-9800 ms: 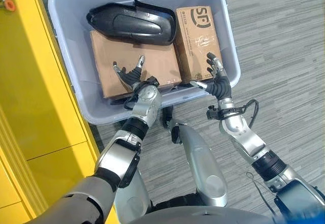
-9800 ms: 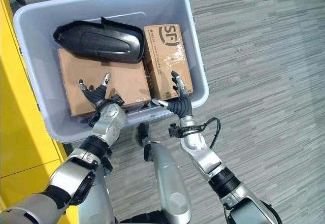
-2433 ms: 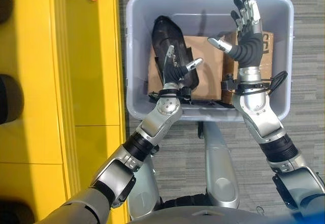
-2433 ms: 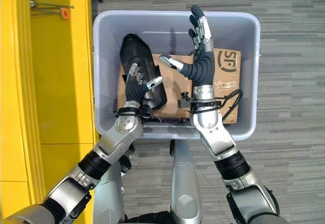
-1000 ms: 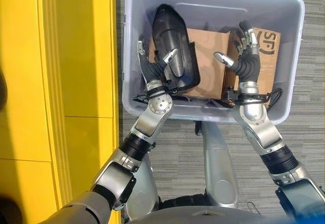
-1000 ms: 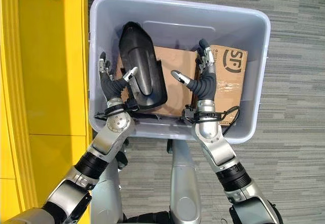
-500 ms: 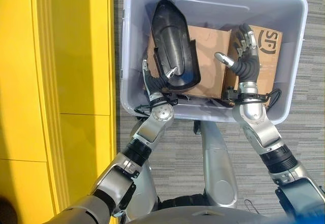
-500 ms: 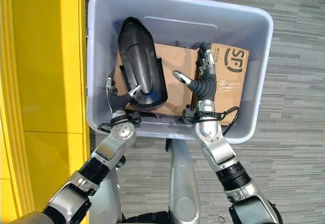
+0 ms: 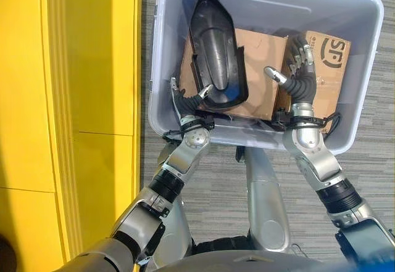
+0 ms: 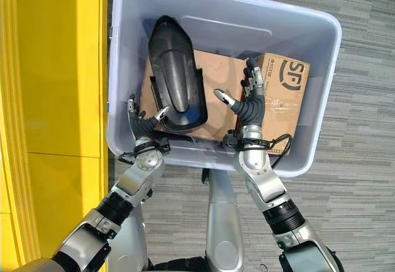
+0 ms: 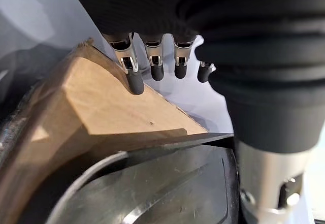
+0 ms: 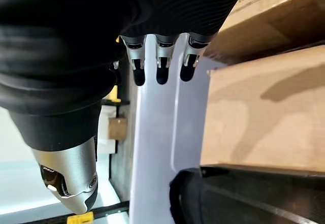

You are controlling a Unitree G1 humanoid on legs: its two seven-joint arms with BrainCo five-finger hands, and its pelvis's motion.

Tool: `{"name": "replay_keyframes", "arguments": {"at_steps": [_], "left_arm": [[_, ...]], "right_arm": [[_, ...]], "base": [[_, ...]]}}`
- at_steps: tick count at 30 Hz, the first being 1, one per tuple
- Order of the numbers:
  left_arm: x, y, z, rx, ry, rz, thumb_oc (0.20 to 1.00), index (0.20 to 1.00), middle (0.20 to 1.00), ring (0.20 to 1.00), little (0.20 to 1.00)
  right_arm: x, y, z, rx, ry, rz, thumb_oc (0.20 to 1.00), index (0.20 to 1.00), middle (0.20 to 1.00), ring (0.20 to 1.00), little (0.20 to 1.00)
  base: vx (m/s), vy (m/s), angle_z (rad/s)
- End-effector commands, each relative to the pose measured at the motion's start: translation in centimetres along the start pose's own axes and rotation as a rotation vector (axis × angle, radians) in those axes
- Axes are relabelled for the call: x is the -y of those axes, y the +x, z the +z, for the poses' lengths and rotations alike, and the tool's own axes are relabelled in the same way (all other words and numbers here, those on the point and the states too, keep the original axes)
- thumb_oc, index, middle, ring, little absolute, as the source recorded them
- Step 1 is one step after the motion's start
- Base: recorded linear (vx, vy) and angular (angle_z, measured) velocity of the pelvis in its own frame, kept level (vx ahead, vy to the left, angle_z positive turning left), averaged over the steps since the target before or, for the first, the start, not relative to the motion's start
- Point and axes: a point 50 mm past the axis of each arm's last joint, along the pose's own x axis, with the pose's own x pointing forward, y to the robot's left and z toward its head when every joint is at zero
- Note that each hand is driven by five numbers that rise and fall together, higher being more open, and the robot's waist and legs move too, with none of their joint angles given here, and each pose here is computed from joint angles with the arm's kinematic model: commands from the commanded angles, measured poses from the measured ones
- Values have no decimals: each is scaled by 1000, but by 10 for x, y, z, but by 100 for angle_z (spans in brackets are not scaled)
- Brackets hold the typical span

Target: Move parts from the plastic box to the shelf.

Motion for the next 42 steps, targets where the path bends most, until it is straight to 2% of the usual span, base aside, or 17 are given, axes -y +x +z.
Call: {"name": "replay_keyframes", "arguments": {"at_steps": [1,13,28,42], "left_arm": [[8,-1,-6,-14,18,-66,1000,1000,1000,1000,1000],[28,13,4,-19,90,-132,1000,1000,1000,1000,1000],[32,26,-9,-107,154,-118,1000,1000,1000,1000,1000],[25,42,-9,-20,444,-142,1000,1000,1000,1000,1000]], "right_arm": [[-1,5,19,95,74,-9,1000,1000,1000,1000,1000],[-3,11,19,73,73,10,1000,1000,1000,1000,1000],[-3,16,20,56,86,25,1000,1000,1000,1000,1000],[-1,15,22,47,107,50,1000,1000,1000,1000,1000]], "base": [[0,0,0],[3,-1,0],[0,0,0],[7,-16,-1]]}}
